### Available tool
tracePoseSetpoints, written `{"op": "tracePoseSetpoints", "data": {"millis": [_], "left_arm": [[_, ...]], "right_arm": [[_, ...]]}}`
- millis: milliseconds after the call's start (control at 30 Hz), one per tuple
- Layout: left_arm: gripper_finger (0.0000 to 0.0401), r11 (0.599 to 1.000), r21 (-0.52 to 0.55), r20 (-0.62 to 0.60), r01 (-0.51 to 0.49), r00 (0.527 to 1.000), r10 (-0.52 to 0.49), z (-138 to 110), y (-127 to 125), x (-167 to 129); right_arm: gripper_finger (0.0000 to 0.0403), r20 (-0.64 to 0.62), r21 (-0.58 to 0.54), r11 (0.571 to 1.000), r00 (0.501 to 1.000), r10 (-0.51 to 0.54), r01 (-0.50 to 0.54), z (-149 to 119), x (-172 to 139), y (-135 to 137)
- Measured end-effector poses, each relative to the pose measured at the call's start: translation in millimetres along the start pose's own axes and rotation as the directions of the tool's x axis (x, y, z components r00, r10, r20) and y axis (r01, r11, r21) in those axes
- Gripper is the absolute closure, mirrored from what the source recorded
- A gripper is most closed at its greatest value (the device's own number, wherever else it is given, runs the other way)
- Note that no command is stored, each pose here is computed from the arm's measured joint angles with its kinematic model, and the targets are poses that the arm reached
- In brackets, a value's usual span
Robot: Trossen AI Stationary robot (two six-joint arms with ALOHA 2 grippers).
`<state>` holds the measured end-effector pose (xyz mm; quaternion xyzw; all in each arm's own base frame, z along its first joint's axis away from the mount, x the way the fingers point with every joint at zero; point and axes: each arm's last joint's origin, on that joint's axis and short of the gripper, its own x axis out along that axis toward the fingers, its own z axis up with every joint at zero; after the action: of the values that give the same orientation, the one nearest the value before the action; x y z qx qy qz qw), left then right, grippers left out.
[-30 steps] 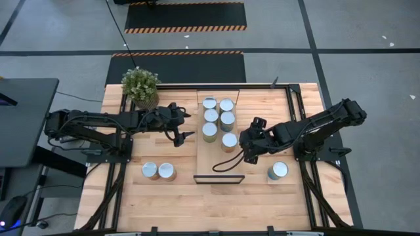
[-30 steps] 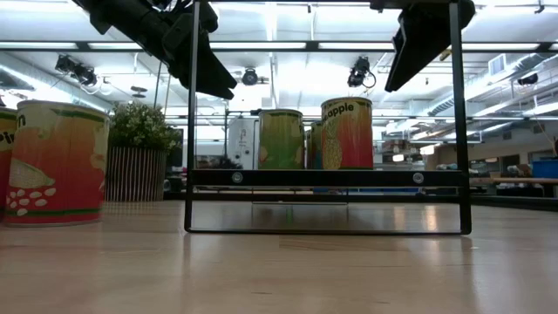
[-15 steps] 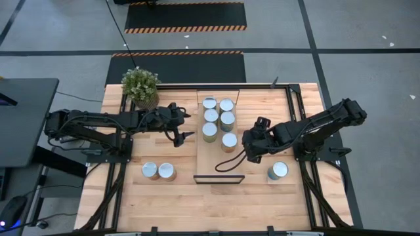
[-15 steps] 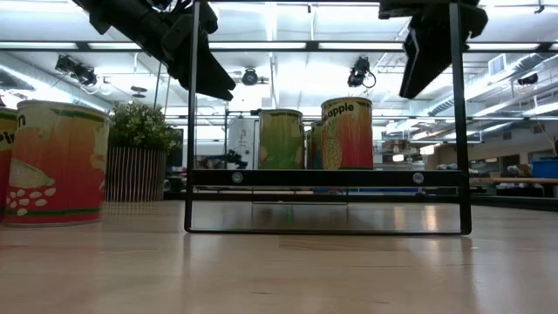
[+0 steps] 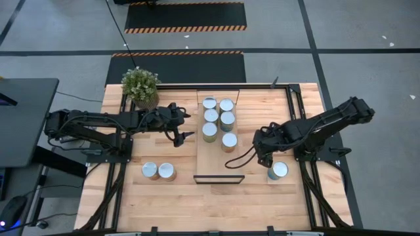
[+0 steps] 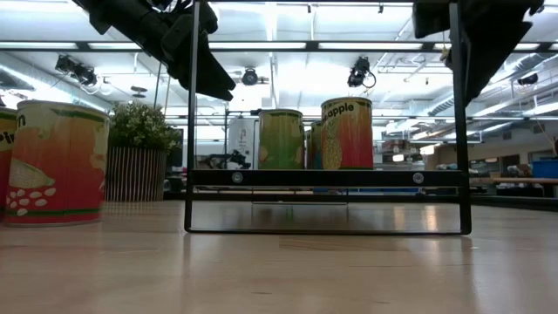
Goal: Pick and place cans onto a shelf
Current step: Put the right canned pineapple on the shelf
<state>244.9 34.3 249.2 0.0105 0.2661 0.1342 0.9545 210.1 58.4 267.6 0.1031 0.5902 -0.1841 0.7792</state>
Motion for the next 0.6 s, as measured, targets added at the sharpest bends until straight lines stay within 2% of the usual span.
{"op": "tracePoseSetpoints", "data": {"millis": [233,467,533,600], "left_arm": [[0.0026,1.000,-0.004,0.000,0.003,1.000,-0.003,0.0,-0.1,0.0],[0.0026,1.000,-0.005,0.000,0.003,1.000,-0.003,0.0,-0.1,0.0],[0.0026,1.000,-0.007,0.000,0.003,1.000,-0.003,0.0,-0.1,0.0],[0.0026,1.000,-0.007,0.000,0.003,1.000,-0.003,0.0,-0.1,0.0]], "right_arm": [[0.0055,0.007,0.023,1.000,1.000,0.002,-0.002,-4.4,-7.7,-6.3],[0.0055,-0.066,0.067,0.997,0.997,-0.036,0.040,-11.4,-8.7,-11.5],[0.0055,-0.044,0.062,0.997,0.998,-0.041,0.044,-10.0,-8.6,-11.1],[0.0055,0.033,0.044,0.997,0.998,-0.057,0.055,-5.1,-8.3,-9.2]]}}
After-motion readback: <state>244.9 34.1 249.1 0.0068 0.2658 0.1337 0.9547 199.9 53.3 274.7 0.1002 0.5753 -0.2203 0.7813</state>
